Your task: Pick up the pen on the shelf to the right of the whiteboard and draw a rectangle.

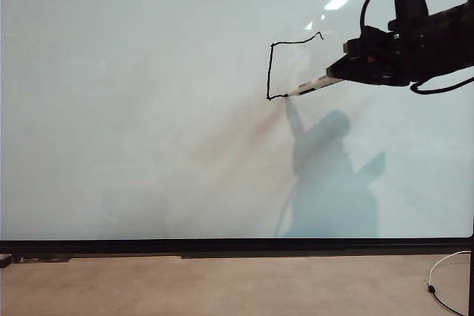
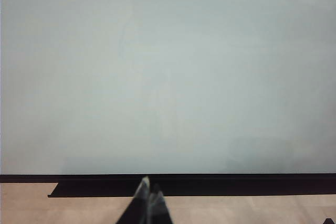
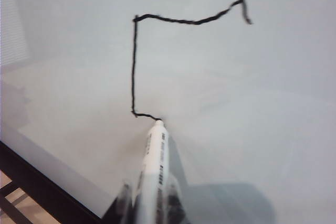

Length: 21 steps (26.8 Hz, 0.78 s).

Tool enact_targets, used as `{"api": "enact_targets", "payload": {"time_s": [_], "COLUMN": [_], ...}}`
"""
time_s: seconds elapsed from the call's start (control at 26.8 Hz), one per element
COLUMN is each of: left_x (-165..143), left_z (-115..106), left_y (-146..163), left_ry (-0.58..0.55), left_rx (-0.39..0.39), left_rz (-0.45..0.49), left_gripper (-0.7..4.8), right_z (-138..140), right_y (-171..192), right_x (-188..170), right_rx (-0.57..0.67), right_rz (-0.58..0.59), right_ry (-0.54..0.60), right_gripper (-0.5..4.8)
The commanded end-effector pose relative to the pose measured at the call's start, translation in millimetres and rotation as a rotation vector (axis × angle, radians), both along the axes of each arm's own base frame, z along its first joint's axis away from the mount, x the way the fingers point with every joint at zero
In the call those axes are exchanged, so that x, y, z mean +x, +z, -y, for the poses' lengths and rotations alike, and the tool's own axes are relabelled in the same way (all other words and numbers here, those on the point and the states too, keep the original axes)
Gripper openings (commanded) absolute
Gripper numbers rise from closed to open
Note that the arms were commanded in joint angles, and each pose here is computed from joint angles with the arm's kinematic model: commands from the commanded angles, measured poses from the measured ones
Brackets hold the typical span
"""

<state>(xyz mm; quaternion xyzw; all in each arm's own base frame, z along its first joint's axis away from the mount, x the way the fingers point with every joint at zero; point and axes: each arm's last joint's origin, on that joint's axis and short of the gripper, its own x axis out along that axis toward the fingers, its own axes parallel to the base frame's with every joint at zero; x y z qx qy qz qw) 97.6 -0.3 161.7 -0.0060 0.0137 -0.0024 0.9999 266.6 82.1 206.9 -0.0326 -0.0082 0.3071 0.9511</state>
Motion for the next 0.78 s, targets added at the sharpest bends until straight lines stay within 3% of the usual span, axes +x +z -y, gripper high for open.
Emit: {"api": "enact_targets", "payload": {"time_s": [0.04, 0.78], "left_x": [0, 0], "left_z": [0, 0], "left_y": [2, 2], "left_ry": [0.0, 0.0], "left_rx": [0.004, 0.004], "left_rz": [0.01, 0.01], "left_gripper": [-0.04, -0.04], "right_z": [3, 19], "right_y": [7, 5], "right_x": [-1, -15], "right_rx": [0.002, 0.0], "right_rz": [0.031, 0.033], "right_ry": [-0.036, -0.123], "right_gripper": [-0.06, -0.06]}}
